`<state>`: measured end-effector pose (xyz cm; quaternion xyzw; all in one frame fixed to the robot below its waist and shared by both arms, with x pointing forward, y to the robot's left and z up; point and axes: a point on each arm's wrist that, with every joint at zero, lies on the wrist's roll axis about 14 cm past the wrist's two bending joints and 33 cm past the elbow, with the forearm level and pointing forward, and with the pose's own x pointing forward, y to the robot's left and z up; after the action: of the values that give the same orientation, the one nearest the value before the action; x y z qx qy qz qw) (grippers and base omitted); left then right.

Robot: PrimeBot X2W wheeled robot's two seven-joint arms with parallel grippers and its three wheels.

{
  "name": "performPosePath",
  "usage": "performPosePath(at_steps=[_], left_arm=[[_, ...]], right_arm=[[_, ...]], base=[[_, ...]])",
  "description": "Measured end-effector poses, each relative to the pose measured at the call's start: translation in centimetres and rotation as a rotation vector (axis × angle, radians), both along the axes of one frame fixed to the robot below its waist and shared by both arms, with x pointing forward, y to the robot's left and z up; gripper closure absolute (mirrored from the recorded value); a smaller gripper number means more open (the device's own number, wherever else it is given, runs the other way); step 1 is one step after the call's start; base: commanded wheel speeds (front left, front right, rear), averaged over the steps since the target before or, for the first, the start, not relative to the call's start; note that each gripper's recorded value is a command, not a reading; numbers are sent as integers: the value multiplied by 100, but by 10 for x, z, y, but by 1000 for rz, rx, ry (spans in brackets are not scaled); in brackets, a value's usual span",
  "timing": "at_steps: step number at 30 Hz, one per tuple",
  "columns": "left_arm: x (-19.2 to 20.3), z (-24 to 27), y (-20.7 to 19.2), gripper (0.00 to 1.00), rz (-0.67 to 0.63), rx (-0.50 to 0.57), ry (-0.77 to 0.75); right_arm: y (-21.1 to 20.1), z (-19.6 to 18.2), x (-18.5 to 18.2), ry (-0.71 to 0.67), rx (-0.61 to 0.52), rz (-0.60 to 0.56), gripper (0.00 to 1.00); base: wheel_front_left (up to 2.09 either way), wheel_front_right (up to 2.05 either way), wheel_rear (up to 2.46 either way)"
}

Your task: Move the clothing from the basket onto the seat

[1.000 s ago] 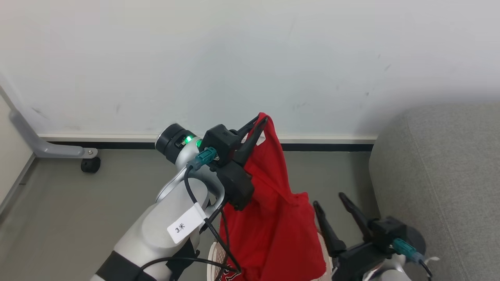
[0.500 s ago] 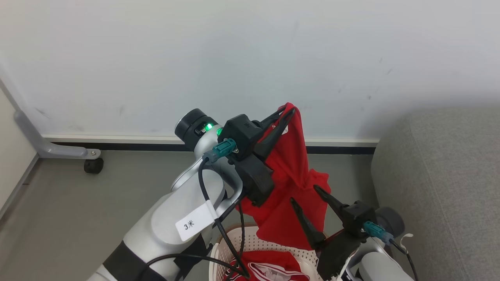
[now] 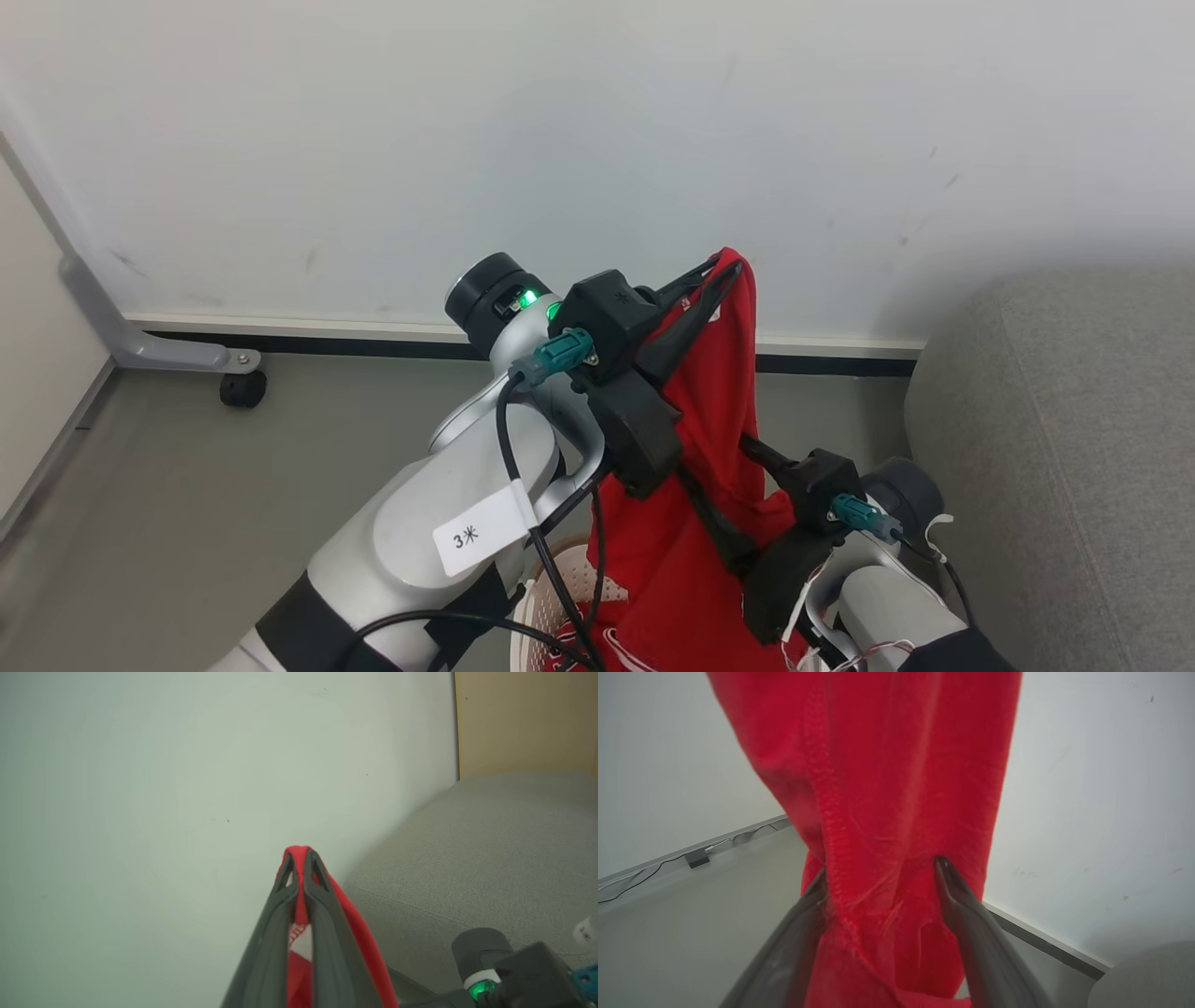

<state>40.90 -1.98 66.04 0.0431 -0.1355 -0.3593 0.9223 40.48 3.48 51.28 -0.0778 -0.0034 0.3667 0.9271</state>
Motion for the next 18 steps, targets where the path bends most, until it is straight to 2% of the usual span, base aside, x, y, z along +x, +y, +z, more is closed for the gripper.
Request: performPosePath(at_steps=[1, 3, 4, 5, 11, 17, 18], left_arm=[[0, 0, 0, 100, 0, 0, 0], [-1, 1, 0, 100, -1, -1, -1], [-1, 2, 1, 100, 0, -7, 1], [-1, 2, 1, 100, 0, -7, 1], [2, -2, 8, 100, 20, -4, 15], [9, -24, 23, 100, 70, -9, 79], [8, -29, 24, 84, 72, -12, 91]], right_arm=[[0, 0, 0, 0, 0, 0, 0], [5, 2, 0, 3, 6, 14, 49], [9, 2, -2, 9, 13, 28, 66], [9, 2, -2, 9, 13, 28, 98], [14, -1, -6, 32, 26, 43, 100], [3, -1, -3, 54, 55, 0, 100], [-1, 0, -1, 58, 65, -13, 100]], base=[[0, 0, 0], [0, 0, 0], [0, 0, 0], [0, 0, 0], [0, 0, 0], [0, 0, 0], [0, 0, 0]])
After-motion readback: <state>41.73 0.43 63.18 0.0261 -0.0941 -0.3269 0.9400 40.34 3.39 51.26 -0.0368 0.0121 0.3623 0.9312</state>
